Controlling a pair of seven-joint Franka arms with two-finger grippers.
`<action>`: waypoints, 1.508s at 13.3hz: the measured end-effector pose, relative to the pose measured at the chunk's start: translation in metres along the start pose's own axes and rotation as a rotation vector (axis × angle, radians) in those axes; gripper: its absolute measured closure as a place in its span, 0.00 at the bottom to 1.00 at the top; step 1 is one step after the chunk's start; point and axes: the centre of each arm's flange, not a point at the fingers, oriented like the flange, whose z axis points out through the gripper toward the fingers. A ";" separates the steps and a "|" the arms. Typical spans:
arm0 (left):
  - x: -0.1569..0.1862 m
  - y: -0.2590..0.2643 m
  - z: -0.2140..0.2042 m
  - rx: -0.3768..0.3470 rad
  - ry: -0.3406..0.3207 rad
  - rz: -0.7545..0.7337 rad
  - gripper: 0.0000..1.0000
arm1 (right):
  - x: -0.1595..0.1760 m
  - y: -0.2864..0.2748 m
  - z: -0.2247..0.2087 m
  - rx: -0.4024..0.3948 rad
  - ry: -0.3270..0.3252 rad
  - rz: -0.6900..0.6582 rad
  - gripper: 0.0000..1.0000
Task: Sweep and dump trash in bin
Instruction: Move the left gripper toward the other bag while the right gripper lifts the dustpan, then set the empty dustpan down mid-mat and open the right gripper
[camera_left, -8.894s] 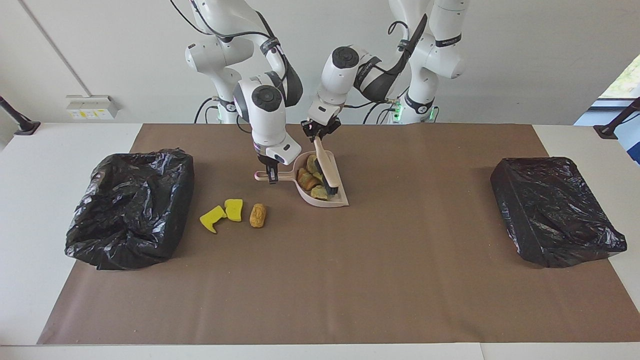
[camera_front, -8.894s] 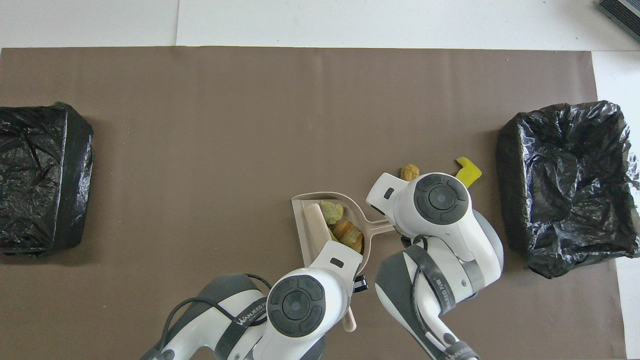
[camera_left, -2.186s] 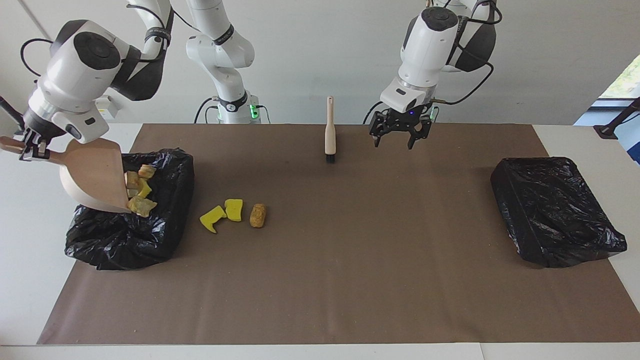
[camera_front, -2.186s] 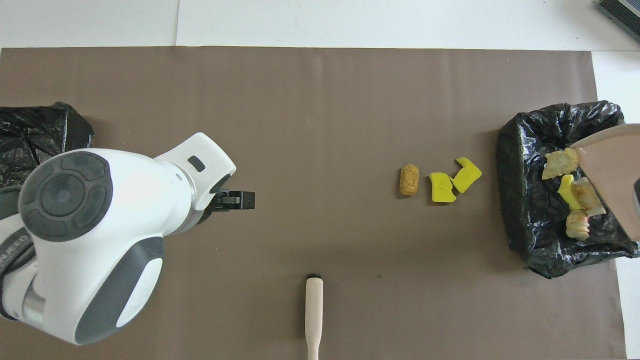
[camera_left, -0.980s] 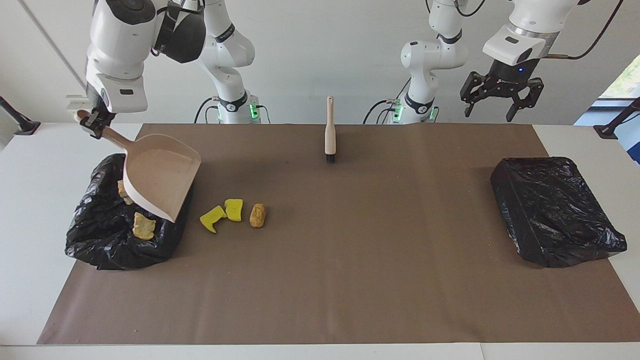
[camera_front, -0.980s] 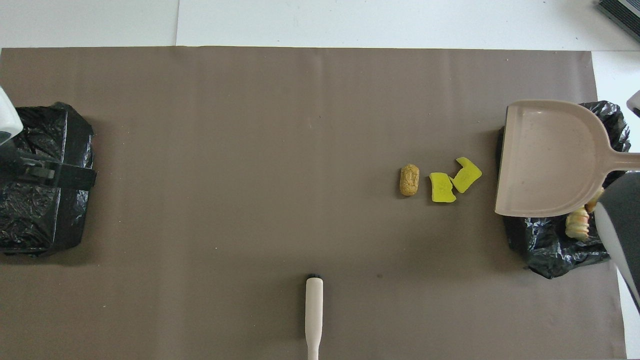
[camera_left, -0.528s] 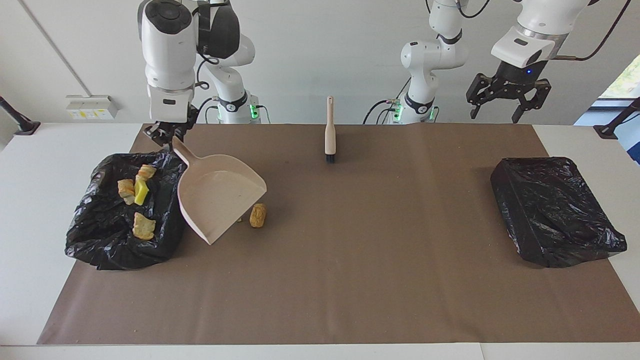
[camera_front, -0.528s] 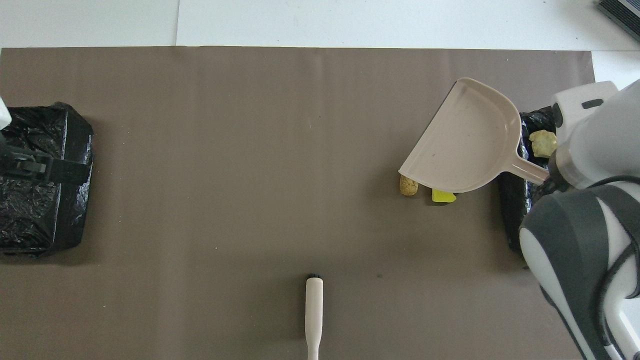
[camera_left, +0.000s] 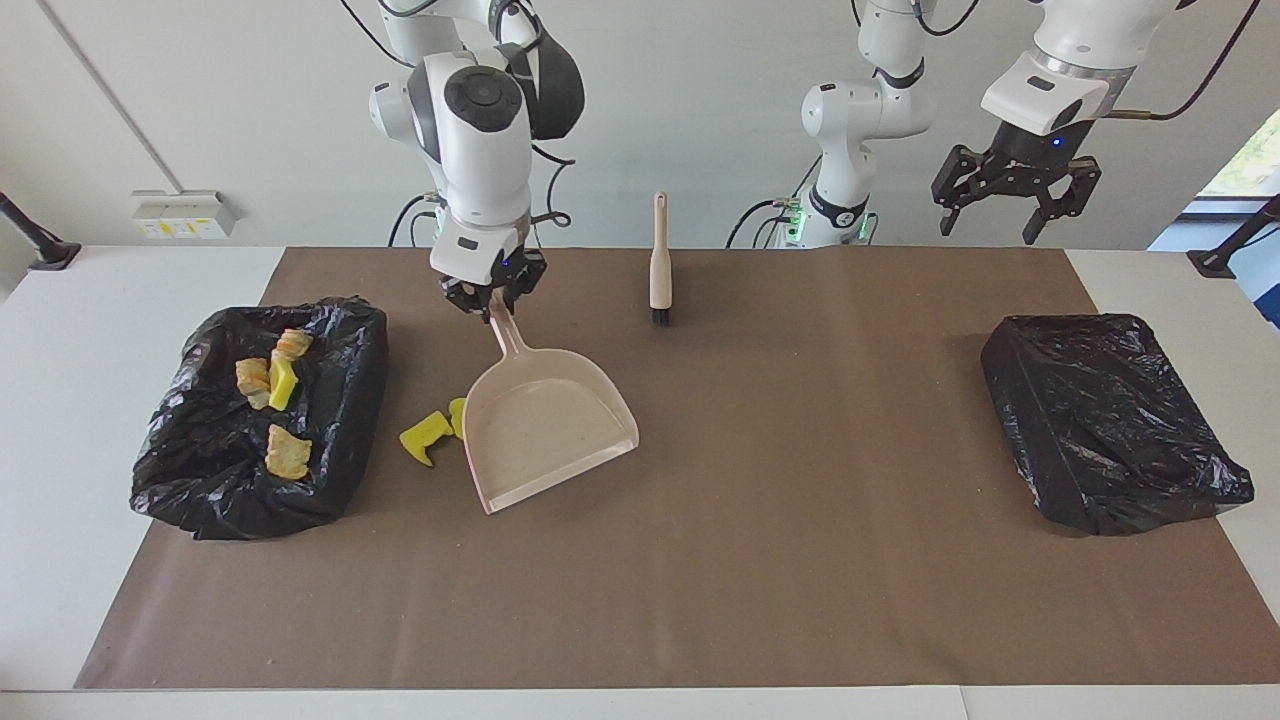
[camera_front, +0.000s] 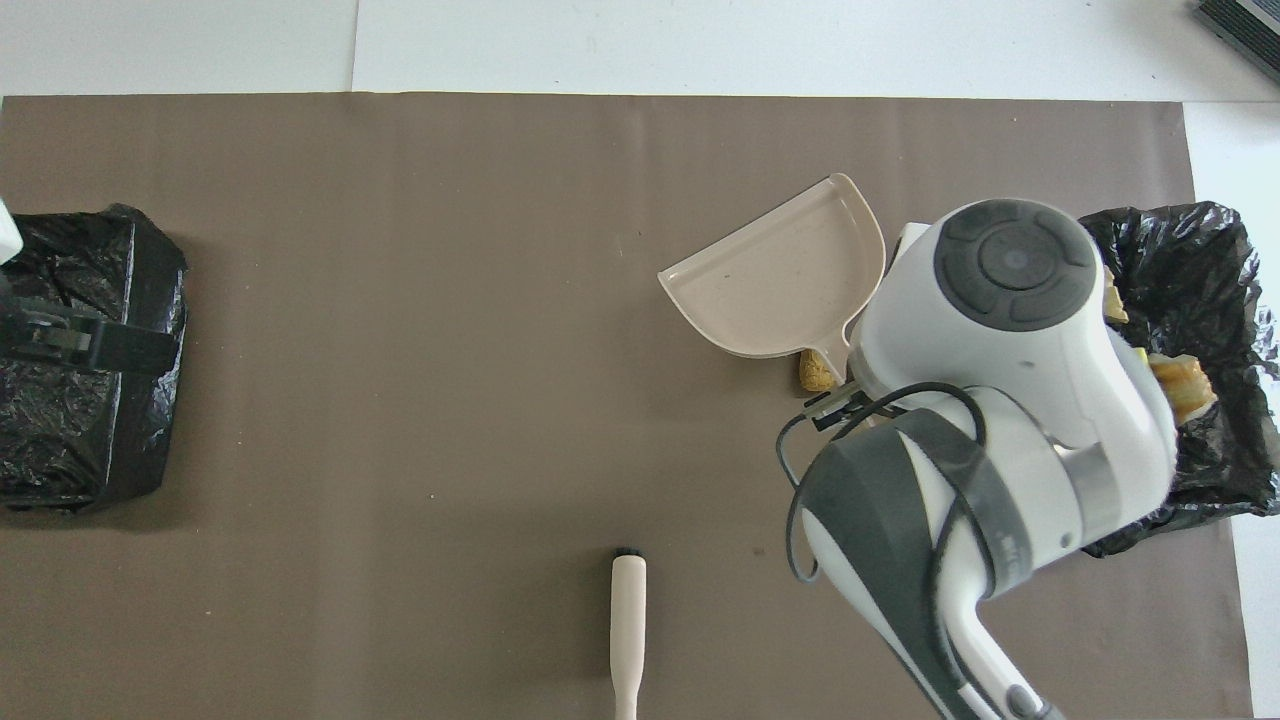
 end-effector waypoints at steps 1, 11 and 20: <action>0.000 0.000 0.000 0.000 -0.001 0.000 0.00 | 0.010 -0.022 0.012 0.023 0.009 0.058 0.68; -0.004 0.001 0.002 -0.002 -0.026 0.000 0.00 | 0.043 -0.112 0.047 0.126 0.081 0.369 0.68; 0.010 0.020 0.005 0.001 0.041 0.049 0.00 | 0.066 -0.166 0.105 0.156 0.106 0.422 0.68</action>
